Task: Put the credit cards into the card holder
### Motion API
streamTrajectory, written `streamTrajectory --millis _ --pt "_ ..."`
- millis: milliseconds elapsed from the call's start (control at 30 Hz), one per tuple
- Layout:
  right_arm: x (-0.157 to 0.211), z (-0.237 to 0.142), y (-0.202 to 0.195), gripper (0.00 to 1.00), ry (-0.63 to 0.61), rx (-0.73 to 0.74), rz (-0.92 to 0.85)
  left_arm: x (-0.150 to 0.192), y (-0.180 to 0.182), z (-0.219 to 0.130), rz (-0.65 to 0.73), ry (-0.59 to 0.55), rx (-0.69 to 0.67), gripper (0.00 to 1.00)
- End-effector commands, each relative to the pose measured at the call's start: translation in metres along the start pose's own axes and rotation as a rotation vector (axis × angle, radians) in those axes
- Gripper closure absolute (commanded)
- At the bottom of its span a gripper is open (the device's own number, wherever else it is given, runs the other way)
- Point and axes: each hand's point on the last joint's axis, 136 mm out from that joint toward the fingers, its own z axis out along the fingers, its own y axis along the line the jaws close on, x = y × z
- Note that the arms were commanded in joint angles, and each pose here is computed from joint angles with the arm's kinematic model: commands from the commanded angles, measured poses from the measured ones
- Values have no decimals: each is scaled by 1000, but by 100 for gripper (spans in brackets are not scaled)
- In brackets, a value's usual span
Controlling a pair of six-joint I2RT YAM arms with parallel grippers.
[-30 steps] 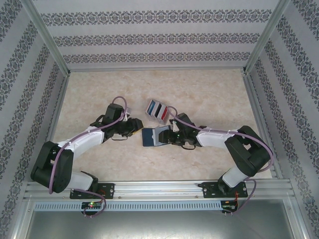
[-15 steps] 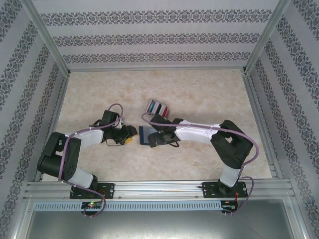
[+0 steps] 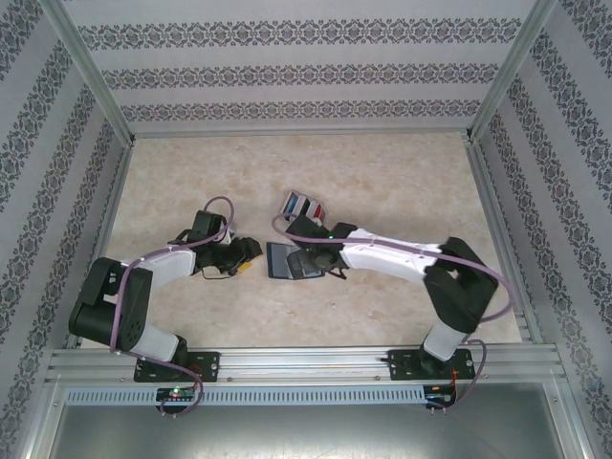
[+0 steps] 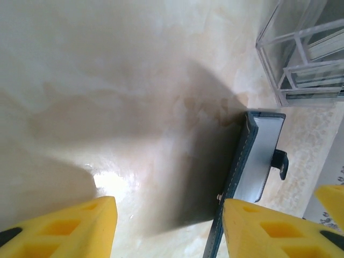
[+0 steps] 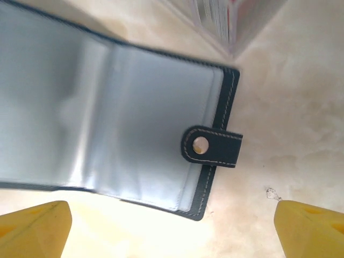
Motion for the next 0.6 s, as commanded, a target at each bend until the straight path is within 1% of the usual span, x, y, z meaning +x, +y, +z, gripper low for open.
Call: streamTrajectory --millis 0,67,133,200,267,333,400,467,567 --pt "-27 -27 1 5 -78 -120 48 -21 -6 -14 74 -88 -39 44" --pt "-40 -31 -12 5 -119 -93 78 -29 -12 -19 95 -130 -38 44" --pt "-53 -30 -26 5 -154 -72 123 -36 -31 -27 146 -163 14 46" --pt "-65 -26 -36 6 -177 -82 179 -44 -48 -35 193 -192 33 46" --pt "-77 -21 -43 8 -192 -101 234 -52 -62 -41 230 -214 44 45" --pt "-87 -13 -46 12 -190 -116 274 -61 -73 -44 252 -235 58 43" --pt "-99 -6 -45 15 -202 -131 296 -72 -84 -42 270 -248 72 41" --pt "-110 -2 -44 15 -212 -128 311 -84 -92 -36 274 -251 77 38" --pt "-120 -1 -48 15 -240 -126 347 -102 -104 -14 277 -212 107 37"
